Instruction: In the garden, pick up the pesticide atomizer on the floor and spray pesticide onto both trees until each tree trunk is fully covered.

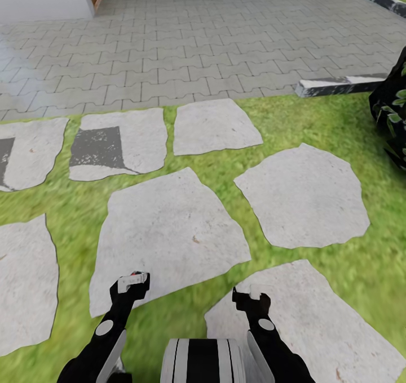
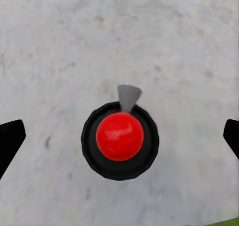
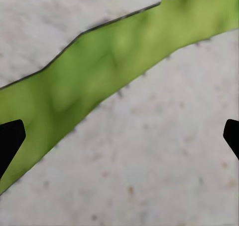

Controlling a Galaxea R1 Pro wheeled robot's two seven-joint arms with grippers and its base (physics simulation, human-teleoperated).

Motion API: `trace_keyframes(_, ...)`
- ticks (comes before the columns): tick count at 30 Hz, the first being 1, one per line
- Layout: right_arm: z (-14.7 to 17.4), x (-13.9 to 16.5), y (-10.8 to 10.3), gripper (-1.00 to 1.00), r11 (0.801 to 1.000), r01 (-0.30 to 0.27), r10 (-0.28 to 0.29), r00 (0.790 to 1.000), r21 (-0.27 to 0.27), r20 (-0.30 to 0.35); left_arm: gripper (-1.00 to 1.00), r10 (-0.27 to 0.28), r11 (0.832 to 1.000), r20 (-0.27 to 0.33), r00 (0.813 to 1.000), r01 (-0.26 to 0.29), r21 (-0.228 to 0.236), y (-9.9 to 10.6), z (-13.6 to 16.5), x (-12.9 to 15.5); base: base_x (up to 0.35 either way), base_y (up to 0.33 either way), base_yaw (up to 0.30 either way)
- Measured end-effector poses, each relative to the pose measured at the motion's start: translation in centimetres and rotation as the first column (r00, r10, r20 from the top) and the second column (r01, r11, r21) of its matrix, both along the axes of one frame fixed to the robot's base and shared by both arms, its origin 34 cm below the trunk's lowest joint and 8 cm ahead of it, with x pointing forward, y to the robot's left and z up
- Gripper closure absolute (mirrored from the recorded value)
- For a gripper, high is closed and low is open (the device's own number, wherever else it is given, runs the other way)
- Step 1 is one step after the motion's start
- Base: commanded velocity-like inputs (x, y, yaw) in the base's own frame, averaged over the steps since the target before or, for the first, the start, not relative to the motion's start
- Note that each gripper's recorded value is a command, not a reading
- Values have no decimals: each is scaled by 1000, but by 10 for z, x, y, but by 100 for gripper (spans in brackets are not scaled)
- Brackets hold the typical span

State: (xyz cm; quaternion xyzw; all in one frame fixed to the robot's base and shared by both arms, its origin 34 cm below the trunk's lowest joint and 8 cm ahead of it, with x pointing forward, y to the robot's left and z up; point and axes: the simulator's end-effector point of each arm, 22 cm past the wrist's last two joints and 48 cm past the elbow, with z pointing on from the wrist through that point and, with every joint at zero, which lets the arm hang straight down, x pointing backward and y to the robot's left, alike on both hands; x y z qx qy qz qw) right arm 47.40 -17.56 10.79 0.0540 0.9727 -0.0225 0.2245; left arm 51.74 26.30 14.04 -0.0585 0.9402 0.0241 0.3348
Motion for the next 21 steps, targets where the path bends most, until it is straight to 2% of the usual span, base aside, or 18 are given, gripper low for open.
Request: trace_keyframes(21,-8,-9,0,-100,1000,0,0,1000,0,-21,-100,1,1000,-21,1000,-1,-1,0,-9,-8,7,0,0)
